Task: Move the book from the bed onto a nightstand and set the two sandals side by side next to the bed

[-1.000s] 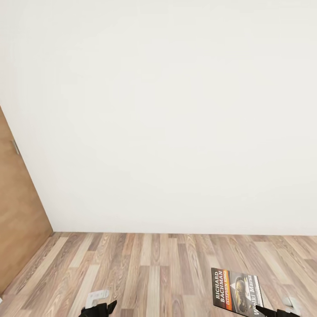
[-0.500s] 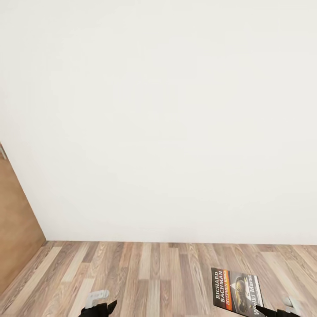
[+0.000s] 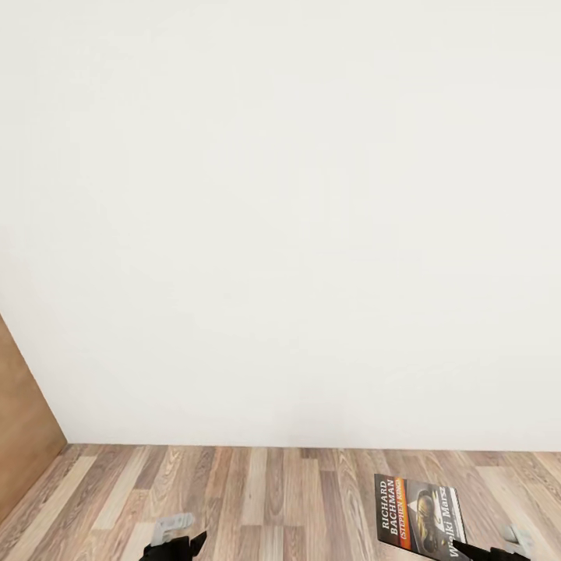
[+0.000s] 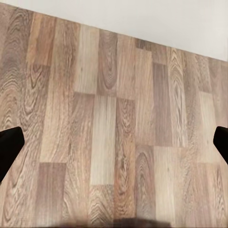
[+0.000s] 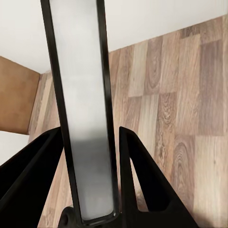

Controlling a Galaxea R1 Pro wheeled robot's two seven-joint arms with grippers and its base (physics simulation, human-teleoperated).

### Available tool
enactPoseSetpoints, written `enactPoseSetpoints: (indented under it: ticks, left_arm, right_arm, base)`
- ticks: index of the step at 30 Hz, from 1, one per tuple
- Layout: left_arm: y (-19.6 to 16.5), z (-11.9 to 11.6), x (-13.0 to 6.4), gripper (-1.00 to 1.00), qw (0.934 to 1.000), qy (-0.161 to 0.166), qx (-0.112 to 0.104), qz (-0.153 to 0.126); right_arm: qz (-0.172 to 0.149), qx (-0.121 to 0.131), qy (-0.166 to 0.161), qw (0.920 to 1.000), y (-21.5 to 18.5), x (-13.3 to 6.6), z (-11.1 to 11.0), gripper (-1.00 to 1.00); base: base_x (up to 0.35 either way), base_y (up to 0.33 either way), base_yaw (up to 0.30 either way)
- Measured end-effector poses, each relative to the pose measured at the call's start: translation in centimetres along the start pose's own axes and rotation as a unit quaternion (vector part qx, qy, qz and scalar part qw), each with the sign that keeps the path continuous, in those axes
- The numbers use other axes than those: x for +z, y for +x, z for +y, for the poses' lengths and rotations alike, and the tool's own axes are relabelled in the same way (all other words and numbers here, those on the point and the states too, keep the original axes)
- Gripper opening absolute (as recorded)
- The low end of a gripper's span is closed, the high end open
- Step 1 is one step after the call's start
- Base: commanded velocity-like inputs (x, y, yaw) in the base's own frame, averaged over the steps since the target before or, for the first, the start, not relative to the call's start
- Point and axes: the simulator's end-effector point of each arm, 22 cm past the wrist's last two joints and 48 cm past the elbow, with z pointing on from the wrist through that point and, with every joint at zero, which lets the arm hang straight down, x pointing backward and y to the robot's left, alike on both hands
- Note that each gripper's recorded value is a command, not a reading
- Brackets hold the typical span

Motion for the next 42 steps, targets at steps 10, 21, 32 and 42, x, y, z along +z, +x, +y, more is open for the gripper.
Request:
enactPoseSetpoints:
  ticks: [10,21,32,42]
  left_arm:
    - [0.03,0.0,0.0,1.0,1.0,0.0,0.0,0.0]
    - [0.01,-0.02,0.04,1.0,1.0,0.0,0.0,0.0]
    - [0.01,-0.04,0.01,1.0,1.0,0.0,0.0,0.0]
    - [0.01,-0.04,0.01,1.0,1.0,0.0,0.0,0.0]
  right_arm:
    - [0.0,0.0,0.0,1.0,0.02,0.04,0.03,-1.0]
    - [-0.003,0.001,0.0,1.0,-0.14,0.07,0.02,-1.0]
    - [-0.002,0.001,0.0,1.0,-0.1,0.02,0.02,-1.0]
    - [-0.001,0.0,0.0,1.0,-0.03,0.03,0.03,-1.0]
  base:
    - [0.333,0.0,0.0]
    - [0.213,0.0,0.0]
    - [0.266,0.0,0.0]
    - [0.326,0.0,0.0]
